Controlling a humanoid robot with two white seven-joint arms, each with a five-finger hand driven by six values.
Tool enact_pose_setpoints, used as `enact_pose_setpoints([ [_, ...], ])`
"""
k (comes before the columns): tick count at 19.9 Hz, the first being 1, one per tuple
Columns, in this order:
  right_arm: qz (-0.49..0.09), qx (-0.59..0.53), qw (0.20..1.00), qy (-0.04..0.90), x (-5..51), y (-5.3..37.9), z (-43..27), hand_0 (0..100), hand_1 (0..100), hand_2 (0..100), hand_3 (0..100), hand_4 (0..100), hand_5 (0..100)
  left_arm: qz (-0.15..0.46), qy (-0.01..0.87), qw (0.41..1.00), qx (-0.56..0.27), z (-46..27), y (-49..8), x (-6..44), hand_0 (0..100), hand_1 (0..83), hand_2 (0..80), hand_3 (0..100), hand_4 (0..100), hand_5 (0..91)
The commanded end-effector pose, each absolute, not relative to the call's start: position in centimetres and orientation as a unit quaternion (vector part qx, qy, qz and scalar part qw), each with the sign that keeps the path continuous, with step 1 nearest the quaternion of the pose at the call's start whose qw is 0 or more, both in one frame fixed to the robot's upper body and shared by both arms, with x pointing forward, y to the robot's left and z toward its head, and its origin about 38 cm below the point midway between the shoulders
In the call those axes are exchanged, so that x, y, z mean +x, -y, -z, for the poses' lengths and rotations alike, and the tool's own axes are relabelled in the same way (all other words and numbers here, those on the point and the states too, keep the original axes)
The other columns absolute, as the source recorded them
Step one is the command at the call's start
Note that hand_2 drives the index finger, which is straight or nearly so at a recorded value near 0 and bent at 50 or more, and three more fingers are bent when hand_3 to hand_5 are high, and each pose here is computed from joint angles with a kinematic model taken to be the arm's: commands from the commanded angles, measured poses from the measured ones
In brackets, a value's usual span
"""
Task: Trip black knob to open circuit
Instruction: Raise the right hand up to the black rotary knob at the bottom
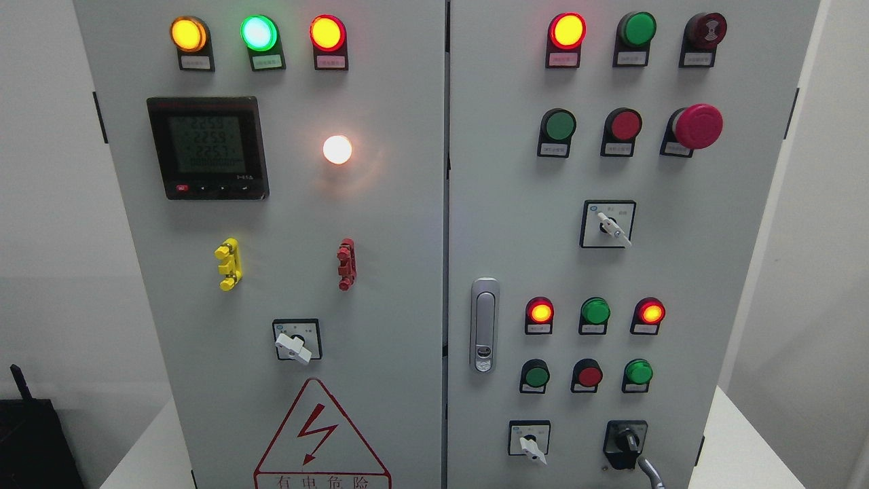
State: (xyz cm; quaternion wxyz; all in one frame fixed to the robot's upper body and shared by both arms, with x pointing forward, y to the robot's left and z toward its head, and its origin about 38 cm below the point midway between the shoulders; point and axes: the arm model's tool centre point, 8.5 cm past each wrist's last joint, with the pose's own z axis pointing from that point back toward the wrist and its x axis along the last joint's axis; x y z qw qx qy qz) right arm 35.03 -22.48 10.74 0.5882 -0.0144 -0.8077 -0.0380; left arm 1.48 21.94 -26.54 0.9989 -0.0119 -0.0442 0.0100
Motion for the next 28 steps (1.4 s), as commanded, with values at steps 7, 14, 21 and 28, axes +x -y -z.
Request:
enact_pose_setpoints([
  [7, 0.035, -0.004, 0.573, 0.819, 35.3, 21.9, -11.9, 100, 97, 0, 100, 100, 95, -0.012, 0.044, 0.999, -0.012, 26.5, -21.9, 1.5, 12, 38.9, 0.0, 0, 0, 0.0],
  [14, 0.032, 0.000, 0.570, 0.821, 35.3, 21.4, -12.1, 100, 97, 0, 100, 100, 95, -0.012, 0.043, 0.999, -0.012, 26.5, -21.9, 1.5, 12, 38.9, 0.0, 0, 0, 0.0],
  [21, 0.027, 0.008, 0.571, 0.821, 35.2, 20.7, -12.2, 100, 98, 0, 100, 100, 95, -0.012, 0.043, 0.999, -0.012, 26.5, -21.9, 1.5, 12, 38.9, 0.0, 0, 0, 0.0],
  [28, 0.022, 0.014, 0.571, 0.820, 35.2, 20.1, -12.2, 100, 98, 0, 100, 100, 95, -0.012, 0.043, 0.999, -0.012, 26.5, -21.9, 1.5, 12, 38.9, 0.0, 0, 0, 0.0],
])
